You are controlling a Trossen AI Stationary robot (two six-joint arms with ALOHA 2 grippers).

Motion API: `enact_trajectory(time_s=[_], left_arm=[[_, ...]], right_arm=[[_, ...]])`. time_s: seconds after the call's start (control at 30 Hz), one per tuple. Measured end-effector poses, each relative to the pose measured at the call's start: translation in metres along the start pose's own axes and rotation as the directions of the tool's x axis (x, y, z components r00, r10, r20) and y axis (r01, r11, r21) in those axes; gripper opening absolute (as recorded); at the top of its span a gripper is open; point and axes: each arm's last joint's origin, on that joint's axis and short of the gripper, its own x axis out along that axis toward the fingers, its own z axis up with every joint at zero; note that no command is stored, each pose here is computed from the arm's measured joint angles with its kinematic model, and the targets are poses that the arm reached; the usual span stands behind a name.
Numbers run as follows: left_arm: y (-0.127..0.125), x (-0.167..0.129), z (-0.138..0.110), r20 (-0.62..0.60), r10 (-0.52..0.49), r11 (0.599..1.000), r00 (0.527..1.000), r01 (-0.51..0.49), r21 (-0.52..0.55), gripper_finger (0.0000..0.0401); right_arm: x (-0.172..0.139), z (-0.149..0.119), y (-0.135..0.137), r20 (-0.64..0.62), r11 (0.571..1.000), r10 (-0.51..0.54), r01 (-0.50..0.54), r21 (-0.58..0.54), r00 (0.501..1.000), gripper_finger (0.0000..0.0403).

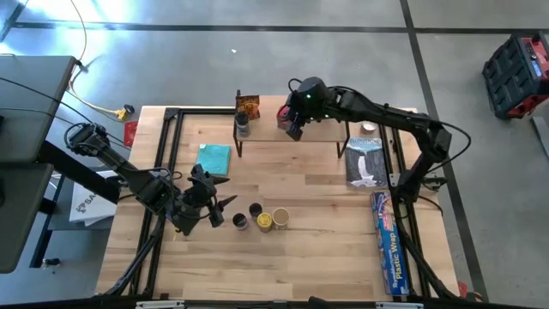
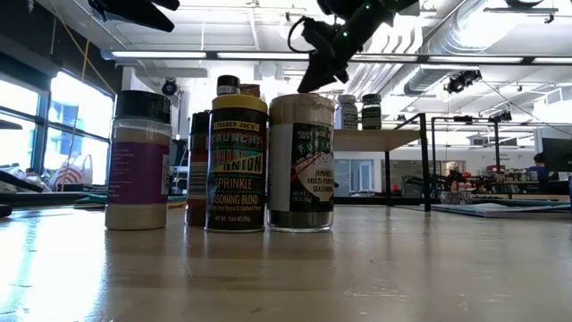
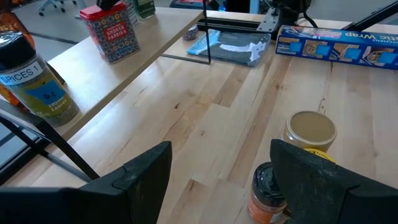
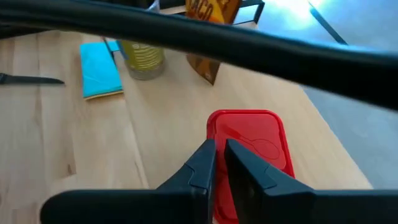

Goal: Shelf spices
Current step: Put the red seasoning can on the shelf

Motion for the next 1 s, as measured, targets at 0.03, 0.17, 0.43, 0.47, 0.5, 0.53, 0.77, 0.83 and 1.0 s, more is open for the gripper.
enact_trajectory(time_s=[0.03,0.17,0.43,0.47,0.5,0.53,0.77,0.83,1.0], left_arm=[[0.000,0.000,0.000,0.000,0.000,1.000,1.000,0.000,0.000,0.0266],[0.000,0.000,0.000,0.000,0.000,1.000,1.000,0.000,0.000,0.0266],[0.000,0.000,0.000,-0.005,-0.005,1.000,1.000,0.005,0.001,0.0266],[0.000,0.000,0.000,-0.005,-0.005,1.000,1.000,0.005,0.001,0.0266],[0.000,0.000,0.000,-0.005,-0.005,1.000,1.000,0.005,0.001,0.0266],[0.000,0.000,0.000,-0.005,-0.005,1.000,1.000,0.005,0.001,0.0266],[0.000,0.000,0.000,-0.005,-0.006,1.000,1.000,0.006,0.001,0.0266],[0.000,0.000,0.000,-0.005,-0.006,1.000,1.000,0.006,0.001,0.0266],[0.000,0.000,0.000,-0.005,-0.005,1.000,1.000,0.005,0.001,0.0266]], right_arm=[[0.000,0.000,-0.002,-0.001,1.000,-0.003,0.003,0.002,1.000,0.0032],[0.000,-0.002,-0.013,-0.007,1.000,0.001,-0.001,-0.028,1.000,0.0032],[-0.002,-0.008,-0.040,-0.021,0.990,0.009,-0.012,-0.138,1.000,0.0032],[-0.003,-0.009,-0.042,-0.022,0.988,0.009,-0.012,-0.155,1.000,0.0032],[-0.003,-0.009,-0.044,-0.021,0.985,0.013,-0.017,-0.172,1.000,0.0032],[-0.003,-0.010,-0.046,-0.020,0.983,0.017,-0.020,-0.183,1.000,0.0032],[-0.004,-0.012,-0.058,-0.023,0.962,0.008,-0.014,-0.271,1.000,0.0032],[-0.005,-0.013,-0.060,-0.024,0.954,0.003,-0.010,-0.300,1.000,0.0032],[-0.005,-0.014,-0.065,-0.023,0.921,-0.008,-0.002,-0.389,1.000,0.0032]])
